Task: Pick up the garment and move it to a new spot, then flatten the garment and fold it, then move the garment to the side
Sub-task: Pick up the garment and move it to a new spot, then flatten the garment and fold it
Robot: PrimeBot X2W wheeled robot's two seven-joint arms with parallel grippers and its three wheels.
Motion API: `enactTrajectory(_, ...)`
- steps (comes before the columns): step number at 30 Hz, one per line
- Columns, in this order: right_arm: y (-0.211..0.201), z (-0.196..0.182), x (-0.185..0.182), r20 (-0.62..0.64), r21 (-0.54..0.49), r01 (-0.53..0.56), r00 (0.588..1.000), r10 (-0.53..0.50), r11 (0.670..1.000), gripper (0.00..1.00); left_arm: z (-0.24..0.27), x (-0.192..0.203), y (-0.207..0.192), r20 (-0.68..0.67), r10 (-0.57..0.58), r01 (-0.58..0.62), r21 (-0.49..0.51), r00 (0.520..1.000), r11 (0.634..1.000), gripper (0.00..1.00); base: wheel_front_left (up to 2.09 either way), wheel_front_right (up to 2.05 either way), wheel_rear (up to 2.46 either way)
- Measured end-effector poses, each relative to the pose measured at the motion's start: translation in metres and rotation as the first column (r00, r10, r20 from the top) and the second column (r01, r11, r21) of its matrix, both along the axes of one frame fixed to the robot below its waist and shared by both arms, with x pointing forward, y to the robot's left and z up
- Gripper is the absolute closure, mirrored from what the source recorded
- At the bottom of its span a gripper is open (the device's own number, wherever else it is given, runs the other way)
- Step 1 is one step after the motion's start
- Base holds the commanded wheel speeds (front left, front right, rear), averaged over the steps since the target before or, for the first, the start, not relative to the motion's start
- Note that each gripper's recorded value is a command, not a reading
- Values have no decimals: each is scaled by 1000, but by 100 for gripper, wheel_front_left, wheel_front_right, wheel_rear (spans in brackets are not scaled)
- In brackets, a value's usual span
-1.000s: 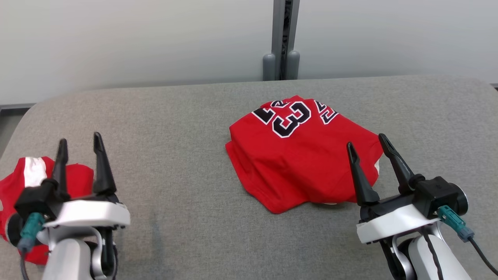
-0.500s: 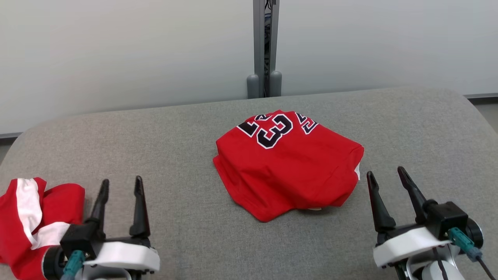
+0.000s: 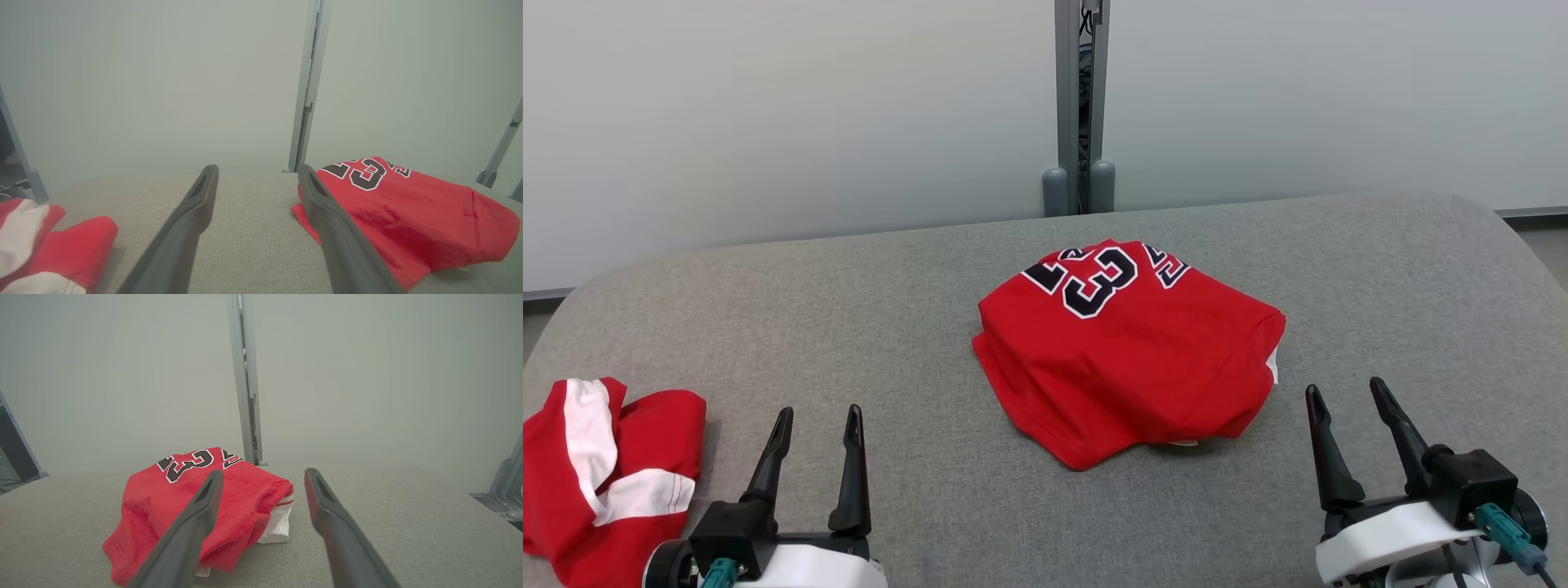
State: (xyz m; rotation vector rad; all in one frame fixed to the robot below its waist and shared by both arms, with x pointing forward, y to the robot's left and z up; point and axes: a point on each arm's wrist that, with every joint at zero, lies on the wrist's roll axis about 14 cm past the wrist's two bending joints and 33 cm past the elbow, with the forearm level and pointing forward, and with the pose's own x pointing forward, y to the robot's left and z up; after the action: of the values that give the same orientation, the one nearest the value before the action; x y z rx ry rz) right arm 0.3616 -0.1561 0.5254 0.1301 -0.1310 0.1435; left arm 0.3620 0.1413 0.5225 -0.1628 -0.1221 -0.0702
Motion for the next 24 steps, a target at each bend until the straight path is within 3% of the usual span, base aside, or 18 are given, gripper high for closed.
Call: enactTrajectory(24,7,-6,2,-16,-11,-17,1000,17,1000,0,-19,3,-17,-54,-63,64,24,997,998,0,0,0,0)
